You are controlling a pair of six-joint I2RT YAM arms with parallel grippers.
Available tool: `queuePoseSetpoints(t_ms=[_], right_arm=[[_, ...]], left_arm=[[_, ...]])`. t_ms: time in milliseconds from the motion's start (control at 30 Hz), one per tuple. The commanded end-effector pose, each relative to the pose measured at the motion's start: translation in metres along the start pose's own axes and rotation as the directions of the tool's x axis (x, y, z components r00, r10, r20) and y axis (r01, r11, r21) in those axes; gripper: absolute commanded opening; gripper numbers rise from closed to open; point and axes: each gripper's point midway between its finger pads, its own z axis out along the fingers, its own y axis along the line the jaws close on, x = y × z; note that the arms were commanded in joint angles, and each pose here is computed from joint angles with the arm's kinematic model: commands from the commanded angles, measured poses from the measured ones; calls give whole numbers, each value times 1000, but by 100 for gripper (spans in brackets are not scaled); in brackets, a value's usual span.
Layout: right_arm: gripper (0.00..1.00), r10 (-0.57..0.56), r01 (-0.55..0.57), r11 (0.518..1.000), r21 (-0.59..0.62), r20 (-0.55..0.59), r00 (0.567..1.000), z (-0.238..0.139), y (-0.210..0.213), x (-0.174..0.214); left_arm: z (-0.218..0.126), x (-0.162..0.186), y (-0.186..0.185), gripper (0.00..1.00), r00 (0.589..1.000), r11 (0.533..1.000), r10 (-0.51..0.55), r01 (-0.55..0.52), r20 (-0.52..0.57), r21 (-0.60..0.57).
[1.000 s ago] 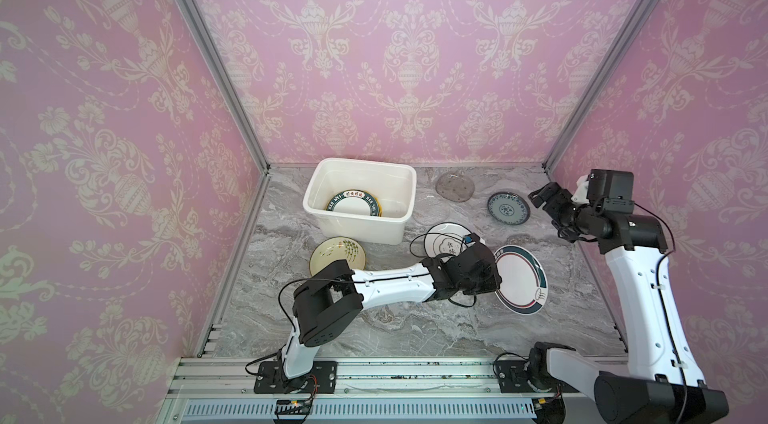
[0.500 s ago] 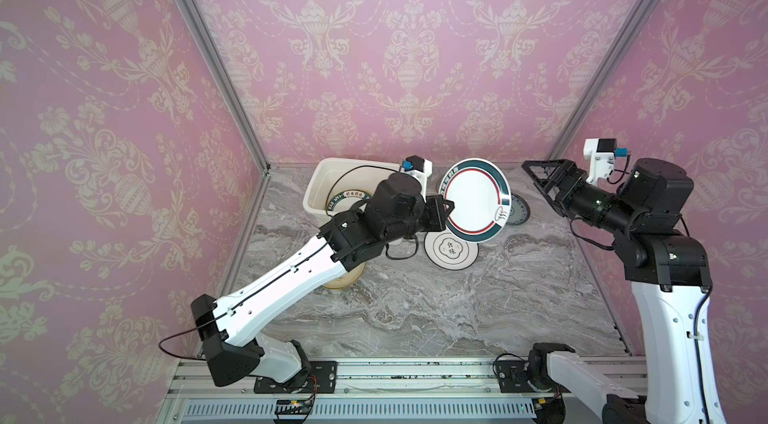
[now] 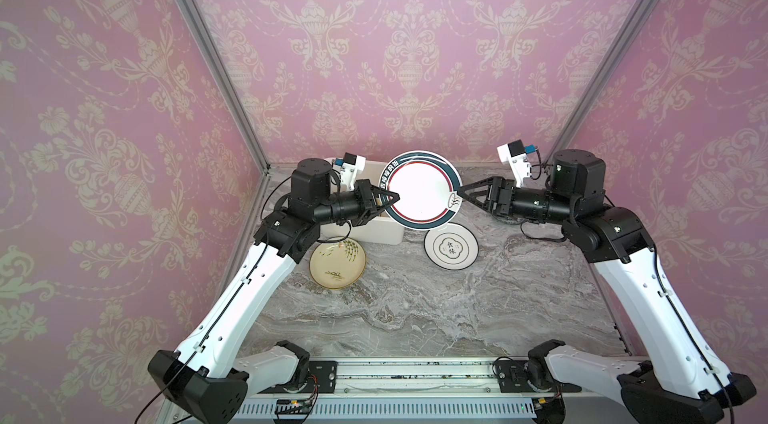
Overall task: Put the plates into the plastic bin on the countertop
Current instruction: 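Pinch the plate's opposite rim with the right gripper, held by the left gripper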
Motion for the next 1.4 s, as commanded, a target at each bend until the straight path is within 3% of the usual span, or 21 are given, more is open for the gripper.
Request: queuePoseSetpoints(t_ms=[0,200,433,633,1200,1267,1367], right_arm=[[73,-64,64,998,-22,13,998,6,4,-4],[54,-45,45,998,-50,-6,999,24,3,-1],[41,-16,15,997,-73,-9,1000,43,4,9],[24,6,-6,998,-65,9,1000,49,2,8],[1,73,-74,995,-71,-20,997,79,11,12],[0,76,-78,995,-62,-21,997,83,13,11],[0,93,-94,994,-50,-11,996,86,14,7]], left_arm=[[-15,16,-35,0,998,986,-12,22,-59,163],[-16,16,-25,0,998,984,-61,65,-32,166],[-12,12,-18,0,996,983,-89,90,-13,163],[-11,12,-10,0,995,983,-102,101,1,152],[-16,16,3,0,995,987,-92,85,44,137],[-20,16,0,5,995,987,-80,71,59,144],[-27,15,-4,20,994,989,-53,38,100,142]])
